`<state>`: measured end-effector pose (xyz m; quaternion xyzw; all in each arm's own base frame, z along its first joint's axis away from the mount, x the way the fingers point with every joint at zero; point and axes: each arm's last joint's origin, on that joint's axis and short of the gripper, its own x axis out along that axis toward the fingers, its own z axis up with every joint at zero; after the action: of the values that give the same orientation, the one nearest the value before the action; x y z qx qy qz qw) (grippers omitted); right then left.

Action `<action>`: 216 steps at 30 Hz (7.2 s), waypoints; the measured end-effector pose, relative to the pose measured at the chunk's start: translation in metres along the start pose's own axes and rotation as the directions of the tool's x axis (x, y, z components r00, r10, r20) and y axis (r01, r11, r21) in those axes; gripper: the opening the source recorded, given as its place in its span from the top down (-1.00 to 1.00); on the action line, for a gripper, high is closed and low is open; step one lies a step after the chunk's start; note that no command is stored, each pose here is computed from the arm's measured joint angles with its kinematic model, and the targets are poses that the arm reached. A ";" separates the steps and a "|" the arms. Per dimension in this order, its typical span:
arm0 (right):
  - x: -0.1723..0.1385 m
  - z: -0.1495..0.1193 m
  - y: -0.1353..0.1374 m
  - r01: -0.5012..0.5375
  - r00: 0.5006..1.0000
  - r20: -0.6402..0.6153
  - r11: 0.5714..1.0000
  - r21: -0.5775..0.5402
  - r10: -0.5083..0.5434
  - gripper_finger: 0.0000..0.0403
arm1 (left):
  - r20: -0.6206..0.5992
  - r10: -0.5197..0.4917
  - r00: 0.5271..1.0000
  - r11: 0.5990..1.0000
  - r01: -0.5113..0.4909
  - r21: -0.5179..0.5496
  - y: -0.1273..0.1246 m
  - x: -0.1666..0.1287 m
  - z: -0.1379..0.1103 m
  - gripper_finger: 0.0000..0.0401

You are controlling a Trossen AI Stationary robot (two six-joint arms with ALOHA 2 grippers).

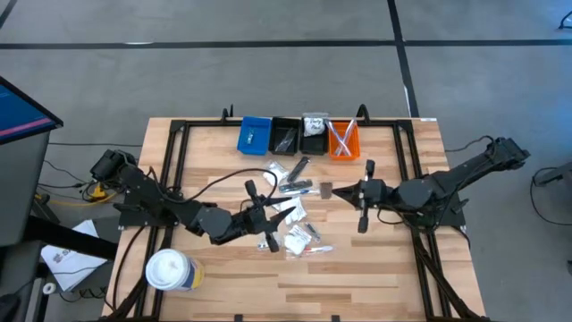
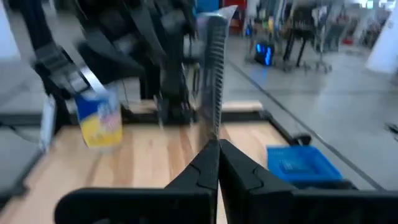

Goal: Pick & Place Travel size toiletries
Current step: Put the black comb into the left black bin

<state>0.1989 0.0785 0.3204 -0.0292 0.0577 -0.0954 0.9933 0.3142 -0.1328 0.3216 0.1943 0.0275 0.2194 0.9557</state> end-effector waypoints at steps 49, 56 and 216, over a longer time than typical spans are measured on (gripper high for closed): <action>-0.008 -0.025 0.006 -0.296 0.922 0.277 0.953 0.056 0.270 1.00 | 0.191 -0.393 0.899 0.846 0.435 -0.307 0.025 0.046 -0.021 0.02; 0.005 -0.023 0.006 -0.294 0.899 0.344 0.956 0.019 0.270 1.00 | 0.198 -0.382 0.902 0.849 0.428 -0.311 0.027 0.047 -0.021 -0.13; 0.005 -0.119 0.019 0.083 0.551 -0.832 0.996 -0.027 -0.069 0.52 | -0.296 -0.694 0.656 0.684 0.474 -0.554 0.002 0.115 -0.140 1.00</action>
<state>0.1933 0.0901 0.2006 0.0244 0.5176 -0.1409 0.8436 0.3974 -0.0312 0.1967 -0.1029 0.2794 -0.0679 0.9522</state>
